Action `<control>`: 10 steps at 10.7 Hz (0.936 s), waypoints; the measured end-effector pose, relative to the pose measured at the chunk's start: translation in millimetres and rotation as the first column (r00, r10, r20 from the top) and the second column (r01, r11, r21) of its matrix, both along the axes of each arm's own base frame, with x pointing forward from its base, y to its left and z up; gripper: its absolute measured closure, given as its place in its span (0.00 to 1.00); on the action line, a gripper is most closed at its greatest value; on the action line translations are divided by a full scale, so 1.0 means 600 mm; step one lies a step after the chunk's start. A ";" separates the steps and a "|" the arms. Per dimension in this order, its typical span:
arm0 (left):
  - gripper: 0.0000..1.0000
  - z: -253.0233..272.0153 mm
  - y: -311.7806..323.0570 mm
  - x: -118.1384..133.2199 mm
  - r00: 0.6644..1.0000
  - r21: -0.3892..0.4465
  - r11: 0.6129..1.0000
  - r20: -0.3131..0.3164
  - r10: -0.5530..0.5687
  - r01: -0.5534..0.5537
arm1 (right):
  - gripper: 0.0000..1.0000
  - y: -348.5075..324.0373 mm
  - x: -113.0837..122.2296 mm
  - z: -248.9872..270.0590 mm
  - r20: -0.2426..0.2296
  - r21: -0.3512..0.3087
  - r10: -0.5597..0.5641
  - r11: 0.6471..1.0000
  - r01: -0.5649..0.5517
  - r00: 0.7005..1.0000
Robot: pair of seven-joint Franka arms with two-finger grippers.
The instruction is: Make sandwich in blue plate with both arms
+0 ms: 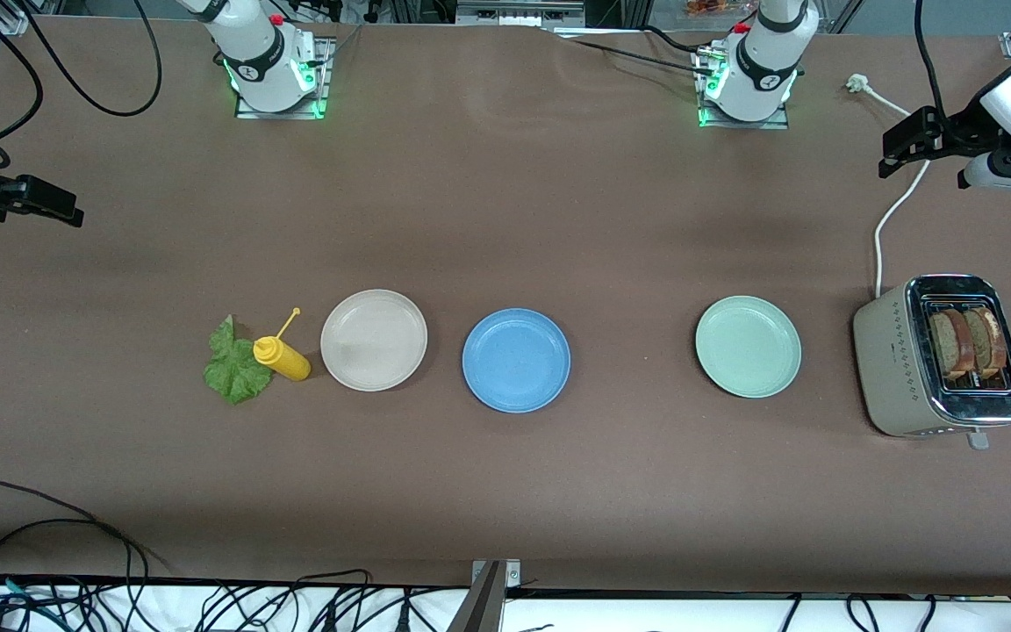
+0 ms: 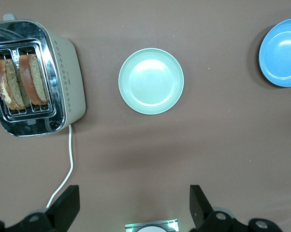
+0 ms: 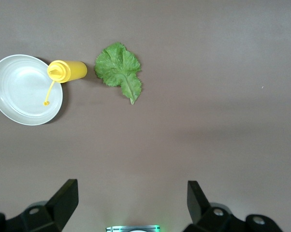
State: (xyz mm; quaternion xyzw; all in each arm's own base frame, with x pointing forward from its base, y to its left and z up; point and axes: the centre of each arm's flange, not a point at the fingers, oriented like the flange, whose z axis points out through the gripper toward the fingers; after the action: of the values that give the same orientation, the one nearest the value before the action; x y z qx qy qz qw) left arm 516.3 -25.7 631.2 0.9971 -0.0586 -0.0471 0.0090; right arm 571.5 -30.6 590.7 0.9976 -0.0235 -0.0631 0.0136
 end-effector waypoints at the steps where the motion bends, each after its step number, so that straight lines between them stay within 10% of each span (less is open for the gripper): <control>1: 0.00 -0.003 0.001 -0.002 1.000 0.001 1.000 -0.014 0.001 -0.001 | 0.00 0.000 0.000 0.000 0.000 0.000 0.000 1.000 0.000 1.000; 10: 0.00 -0.009 0.003 -0.003 0.999 0.001 1.000 -0.033 0.002 -0.002 | 0.00 0.000 0.000 0.000 0.000 0.000 0.000 1.000 0.000 1.000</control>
State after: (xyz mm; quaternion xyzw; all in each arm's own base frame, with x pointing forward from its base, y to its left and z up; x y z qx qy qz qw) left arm 514.5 -24.2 625.6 0.9963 -0.0573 -0.0635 0.0095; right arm 571.6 -30.4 590.7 0.9976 -0.0234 -0.0631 0.0136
